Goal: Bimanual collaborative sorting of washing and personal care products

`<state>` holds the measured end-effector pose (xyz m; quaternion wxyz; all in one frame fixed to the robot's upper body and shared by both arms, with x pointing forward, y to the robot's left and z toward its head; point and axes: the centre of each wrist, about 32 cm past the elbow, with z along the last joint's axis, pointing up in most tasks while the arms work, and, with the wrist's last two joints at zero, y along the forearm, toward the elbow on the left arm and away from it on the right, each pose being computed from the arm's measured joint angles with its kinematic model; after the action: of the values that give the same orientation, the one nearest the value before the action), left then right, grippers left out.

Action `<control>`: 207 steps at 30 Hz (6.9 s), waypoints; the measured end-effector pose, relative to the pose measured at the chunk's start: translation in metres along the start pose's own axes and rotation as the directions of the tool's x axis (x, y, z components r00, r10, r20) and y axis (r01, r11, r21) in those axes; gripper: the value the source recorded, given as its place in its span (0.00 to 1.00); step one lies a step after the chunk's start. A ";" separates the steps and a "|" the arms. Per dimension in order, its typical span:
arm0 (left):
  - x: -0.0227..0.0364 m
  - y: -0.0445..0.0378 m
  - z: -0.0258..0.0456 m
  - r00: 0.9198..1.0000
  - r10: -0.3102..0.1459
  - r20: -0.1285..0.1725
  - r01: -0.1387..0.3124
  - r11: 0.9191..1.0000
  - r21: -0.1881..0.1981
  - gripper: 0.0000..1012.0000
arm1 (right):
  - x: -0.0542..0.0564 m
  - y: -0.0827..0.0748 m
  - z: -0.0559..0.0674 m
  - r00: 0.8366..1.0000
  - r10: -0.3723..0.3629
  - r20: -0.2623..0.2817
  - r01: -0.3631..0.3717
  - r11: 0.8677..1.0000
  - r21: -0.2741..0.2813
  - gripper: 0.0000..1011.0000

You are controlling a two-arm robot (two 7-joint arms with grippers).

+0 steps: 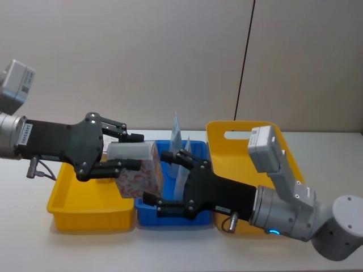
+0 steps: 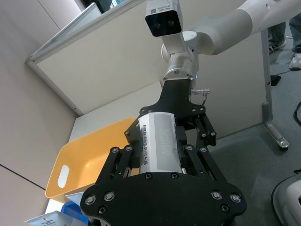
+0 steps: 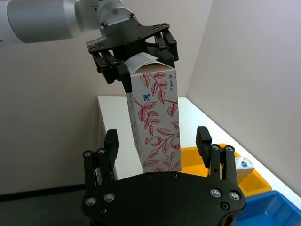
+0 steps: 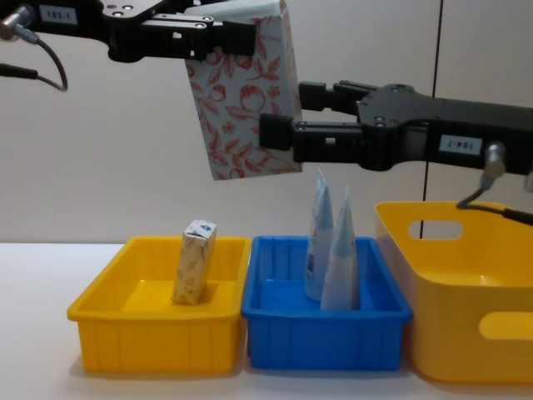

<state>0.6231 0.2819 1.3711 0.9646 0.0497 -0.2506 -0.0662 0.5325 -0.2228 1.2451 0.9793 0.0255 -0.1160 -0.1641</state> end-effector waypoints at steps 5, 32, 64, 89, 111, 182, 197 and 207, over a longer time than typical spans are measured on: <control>0.0000 0.0000 0.0000 1.000 0.000 0.000 0.000 1.000 0.000 0.39 | 0.001 0.004 -0.001 1.000 0.001 0.014 -0.001 1.000 -0.007 0.99; 0.0000 0.0001 0.0000 1.000 0.001 0.000 -0.001 1.000 0.000 0.39 | -0.004 0.028 -0.006 0.997 -0.043 0.070 0.045 0.999 -0.025 0.49; 0.0000 0.0000 0.0000 1.000 0.000 0.000 0.000 1.000 0.000 0.99 | -0.007 0.014 0.002 0.997 -0.052 0.058 0.052 0.999 -0.001 0.37; 0.0000 0.0000 0.0000 1.000 0.000 0.000 0.000 1.000 0.000 0.99 | -0.027 -0.034 0.007 0.999 -0.044 -0.004 0.044 0.998 -0.045 0.37; 0.0000 0.0000 0.0000 1.000 0.000 0.000 0.000 1.000 0.000 0.99 | -0.031 -0.071 0.015 0.950 -0.312 -0.007 0.311 0.949 -0.047 0.37; 0.0000 0.0000 0.0000 1.000 0.000 0.000 0.000 1.000 0.000 0.99 | 0.060 0.000 -0.091 0.262 -0.900 0.348 0.952 0.181 -0.249 0.37; 0.0000 0.0000 0.0000 1.000 0.000 0.000 0.000 1.000 0.000 0.99 | 0.087 0.035 -0.092 0.298 -0.888 0.350 0.950 0.238 -0.203 0.37; 0.0000 0.0000 0.0000 1.000 0.000 0.000 0.000 1.000 0.000 0.99 | 0.097 0.047 -0.084 0.282 -0.912 0.298 0.948 0.216 -0.233 0.37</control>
<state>0.6231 0.2819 1.3711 0.9646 0.0497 -0.2505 -0.0662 0.6567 -0.2095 1.1889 0.6634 -0.1016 -0.0915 -0.7357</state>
